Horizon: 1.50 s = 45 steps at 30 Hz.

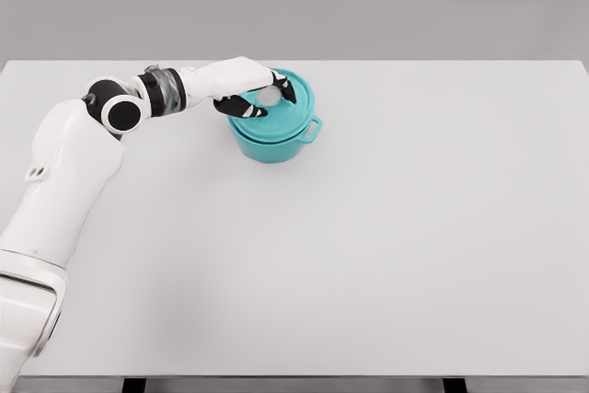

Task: Cover the pot with left arm

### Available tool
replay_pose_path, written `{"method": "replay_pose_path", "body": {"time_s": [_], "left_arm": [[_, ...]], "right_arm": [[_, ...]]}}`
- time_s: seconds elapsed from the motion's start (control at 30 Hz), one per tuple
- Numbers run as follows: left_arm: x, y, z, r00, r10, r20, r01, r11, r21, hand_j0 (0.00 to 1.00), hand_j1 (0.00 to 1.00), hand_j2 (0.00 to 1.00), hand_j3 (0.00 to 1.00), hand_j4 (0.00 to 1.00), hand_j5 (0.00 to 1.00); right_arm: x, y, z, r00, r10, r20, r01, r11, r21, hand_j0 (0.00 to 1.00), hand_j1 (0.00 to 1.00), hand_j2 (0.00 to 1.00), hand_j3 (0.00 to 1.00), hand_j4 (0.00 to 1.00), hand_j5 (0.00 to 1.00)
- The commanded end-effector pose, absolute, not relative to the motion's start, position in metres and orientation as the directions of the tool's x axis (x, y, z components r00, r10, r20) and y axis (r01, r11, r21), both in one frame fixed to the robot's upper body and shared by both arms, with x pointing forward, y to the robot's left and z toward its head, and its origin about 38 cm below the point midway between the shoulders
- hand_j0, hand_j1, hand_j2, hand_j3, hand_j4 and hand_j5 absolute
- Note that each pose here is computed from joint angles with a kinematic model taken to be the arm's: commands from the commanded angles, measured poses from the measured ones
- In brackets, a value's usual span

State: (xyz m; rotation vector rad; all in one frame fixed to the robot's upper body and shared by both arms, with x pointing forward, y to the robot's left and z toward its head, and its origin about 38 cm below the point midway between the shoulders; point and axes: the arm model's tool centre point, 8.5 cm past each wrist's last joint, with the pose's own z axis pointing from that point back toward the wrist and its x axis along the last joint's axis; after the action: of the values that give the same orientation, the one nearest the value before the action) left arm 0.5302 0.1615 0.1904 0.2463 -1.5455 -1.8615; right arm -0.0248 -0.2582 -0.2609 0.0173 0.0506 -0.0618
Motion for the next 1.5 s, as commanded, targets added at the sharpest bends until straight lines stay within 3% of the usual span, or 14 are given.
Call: {"method": "replay_pose_path", "body": {"time_s": [0.0, 0.27, 0.37, 1.47], "left_arm": [[0.531, 0.162, 0.191, -0.738, -0.612, 0.284, 0.387, -0.039, 0.921, 0.66, 0.66, 0.66, 0.66, 0.66, 0.66], [0.530, 0.162, 0.191, -0.738, -0.612, 0.286, 0.389, -0.038, 0.921, 0.69, 0.69, 0.69, 0.69, 0.69, 0.69], [0.530, 0.162, 0.191, -0.738, -0.612, 0.285, 0.387, -0.038, 0.921, 0.75, 0.75, 0.75, 0.75, 0.75, 0.75], [0.525, 0.155, 0.202, -0.765, -0.587, 0.266, 0.351, -0.034, 0.936, 0.81, 0.81, 0.81, 0.81, 0.81, 0.81]], "right_arm": [[-0.025, -0.258, -0.261, 0.997, -0.061, -0.051, 0.062, 0.998, 0.016, 1.00, 1.00, 1.00, 1.00, 1.00, 1.00], [-0.025, -0.258, -0.261, 0.997, -0.061, -0.051, 0.062, 0.998, 0.016, 1.00, 1.00, 1.00, 1.00, 1.00, 1.00], [-0.024, -0.258, -0.261, 0.997, -0.061, -0.050, 0.062, 0.998, 0.016, 1.00, 1.00, 1.00, 1.00, 1.00, 1.00], [-0.024, -0.258, -0.261, 0.997, -0.061, -0.050, 0.062, 0.998, 0.016, 1.00, 1.00, 1.00, 1.00, 1.00, 1.00]]}}
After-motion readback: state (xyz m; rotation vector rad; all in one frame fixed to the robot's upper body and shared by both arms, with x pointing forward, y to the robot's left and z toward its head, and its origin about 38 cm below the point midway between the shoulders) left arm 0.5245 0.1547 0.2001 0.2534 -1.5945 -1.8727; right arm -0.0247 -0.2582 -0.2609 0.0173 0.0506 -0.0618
